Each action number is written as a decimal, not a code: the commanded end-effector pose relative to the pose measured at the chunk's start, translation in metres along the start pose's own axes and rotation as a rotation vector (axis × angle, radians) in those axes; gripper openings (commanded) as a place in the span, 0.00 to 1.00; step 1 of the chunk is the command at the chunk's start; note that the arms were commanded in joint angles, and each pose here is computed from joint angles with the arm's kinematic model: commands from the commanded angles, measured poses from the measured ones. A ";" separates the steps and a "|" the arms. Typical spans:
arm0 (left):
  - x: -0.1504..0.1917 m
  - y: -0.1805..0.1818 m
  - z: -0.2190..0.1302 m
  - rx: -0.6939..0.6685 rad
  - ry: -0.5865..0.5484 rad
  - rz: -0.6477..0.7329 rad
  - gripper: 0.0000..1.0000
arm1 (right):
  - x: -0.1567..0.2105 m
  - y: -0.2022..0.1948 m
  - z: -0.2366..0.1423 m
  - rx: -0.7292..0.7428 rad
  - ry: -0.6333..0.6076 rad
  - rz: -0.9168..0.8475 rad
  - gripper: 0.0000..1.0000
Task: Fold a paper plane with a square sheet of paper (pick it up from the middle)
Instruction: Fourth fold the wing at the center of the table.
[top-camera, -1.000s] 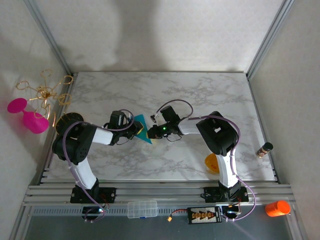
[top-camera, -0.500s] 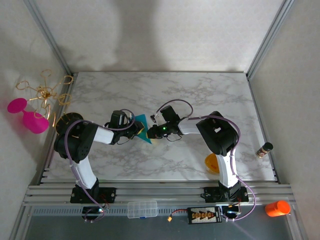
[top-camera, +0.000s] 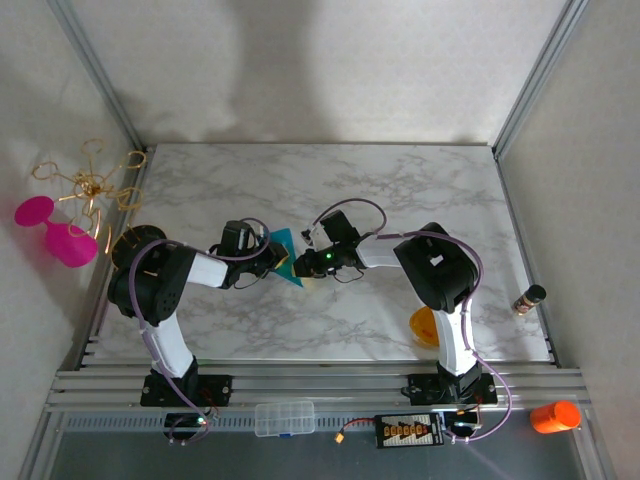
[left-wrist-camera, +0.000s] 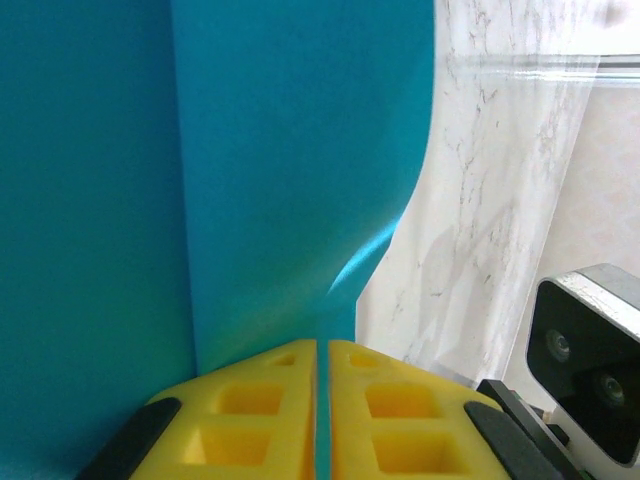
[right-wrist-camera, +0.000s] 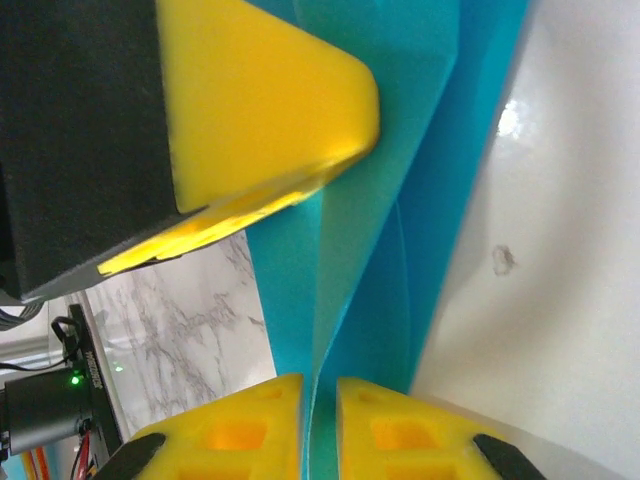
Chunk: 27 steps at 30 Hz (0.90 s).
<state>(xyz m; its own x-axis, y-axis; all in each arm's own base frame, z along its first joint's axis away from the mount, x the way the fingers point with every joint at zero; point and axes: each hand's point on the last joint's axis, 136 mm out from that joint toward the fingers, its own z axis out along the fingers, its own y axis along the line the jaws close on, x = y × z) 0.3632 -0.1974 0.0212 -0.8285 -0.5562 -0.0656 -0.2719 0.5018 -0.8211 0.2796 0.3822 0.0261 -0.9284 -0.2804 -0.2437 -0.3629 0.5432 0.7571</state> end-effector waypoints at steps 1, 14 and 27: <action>0.001 0.025 0.003 -0.083 -0.001 -0.018 0.12 | 0.015 -0.007 -0.007 0.062 0.047 0.069 0.18; 0.002 0.028 0.004 -0.088 0.006 -0.029 0.12 | 0.017 -0.013 -0.007 0.092 0.045 0.082 0.16; 0.003 0.022 0.003 -0.073 0.015 -0.028 0.12 | -0.017 0.009 -0.039 0.094 -0.093 0.012 0.24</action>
<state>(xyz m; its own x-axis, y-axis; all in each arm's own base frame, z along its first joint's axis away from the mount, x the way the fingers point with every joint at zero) 0.3632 -0.1975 0.0208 -0.8288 -0.5557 -0.0648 -0.2723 0.5018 -0.8210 0.2980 0.3584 0.0561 -0.9363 -0.1950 -0.2920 -0.3480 0.6262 0.6977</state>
